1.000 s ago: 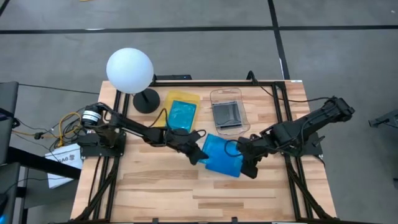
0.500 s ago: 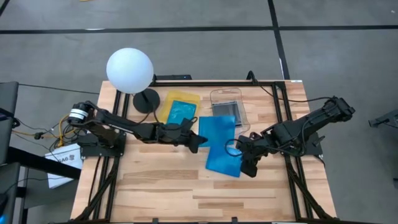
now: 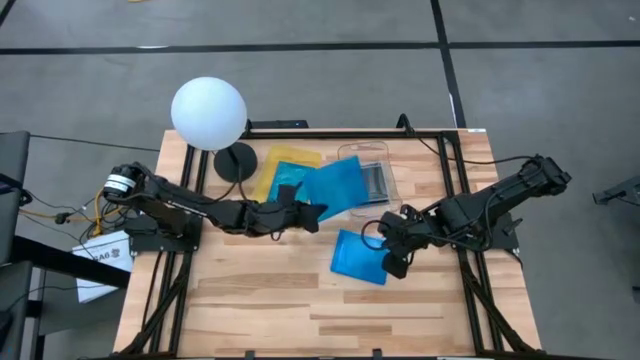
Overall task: Pick & place jewel cases by type
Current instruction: Put the blue CD case into the yellow bin
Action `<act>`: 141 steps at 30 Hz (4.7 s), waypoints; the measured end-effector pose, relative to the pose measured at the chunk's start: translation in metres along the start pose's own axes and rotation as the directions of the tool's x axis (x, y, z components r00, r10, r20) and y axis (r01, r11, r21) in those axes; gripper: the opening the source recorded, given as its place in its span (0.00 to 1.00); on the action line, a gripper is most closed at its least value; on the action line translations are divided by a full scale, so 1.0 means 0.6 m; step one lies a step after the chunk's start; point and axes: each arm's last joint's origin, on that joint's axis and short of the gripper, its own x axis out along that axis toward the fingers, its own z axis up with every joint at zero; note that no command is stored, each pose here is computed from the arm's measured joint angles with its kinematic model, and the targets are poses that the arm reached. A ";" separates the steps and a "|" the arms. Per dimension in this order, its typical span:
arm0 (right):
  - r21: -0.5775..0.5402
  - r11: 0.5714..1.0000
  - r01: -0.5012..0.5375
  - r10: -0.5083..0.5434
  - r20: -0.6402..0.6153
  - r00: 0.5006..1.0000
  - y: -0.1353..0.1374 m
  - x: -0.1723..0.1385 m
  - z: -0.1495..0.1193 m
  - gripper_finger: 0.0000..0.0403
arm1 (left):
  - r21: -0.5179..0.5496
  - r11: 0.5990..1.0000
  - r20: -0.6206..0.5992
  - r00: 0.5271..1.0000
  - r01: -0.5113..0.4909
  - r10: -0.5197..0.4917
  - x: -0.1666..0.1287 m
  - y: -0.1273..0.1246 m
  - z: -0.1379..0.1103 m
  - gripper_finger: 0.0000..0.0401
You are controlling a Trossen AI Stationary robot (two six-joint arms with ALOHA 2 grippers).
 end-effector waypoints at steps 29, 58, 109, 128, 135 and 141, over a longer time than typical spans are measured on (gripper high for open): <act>0.202 0.977 0.071 -0.100 0.139 0.985 -0.040 0.008 0.047 0.00 | -0.213 0.953 0.336 0.899 -0.217 0.279 -0.165 -0.004 0.037 0.06; 0.088 0.993 0.082 -0.099 0.207 0.973 -0.059 0.010 0.074 0.00 | -0.658 0.752 0.442 0.790 -0.038 0.426 -0.035 0.067 -0.012 0.08; 0.028 0.997 0.065 -0.069 0.186 0.980 -0.057 0.010 0.072 0.00 | -0.736 0.653 0.300 0.779 -0.178 0.551 -0.002 0.113 0.008 0.20; -0.002 0.999 0.053 -0.052 0.176 0.983 -0.057 0.010 0.072 0.00 | -0.672 0.680 0.209 0.807 -0.292 0.553 -0.005 0.111 -0.003 0.33; -0.001 0.999 0.049 -0.048 0.182 0.982 -0.056 0.010 0.073 0.00 | -0.728 0.633 0.198 0.805 -0.261 0.560 -0.005 0.112 -0.002 0.34; 0.000 0.999 0.045 -0.044 0.188 0.981 -0.055 0.010 0.074 0.00 | -0.743 0.602 0.141 0.811 -0.292 0.568 -0.001 0.115 0.000 0.34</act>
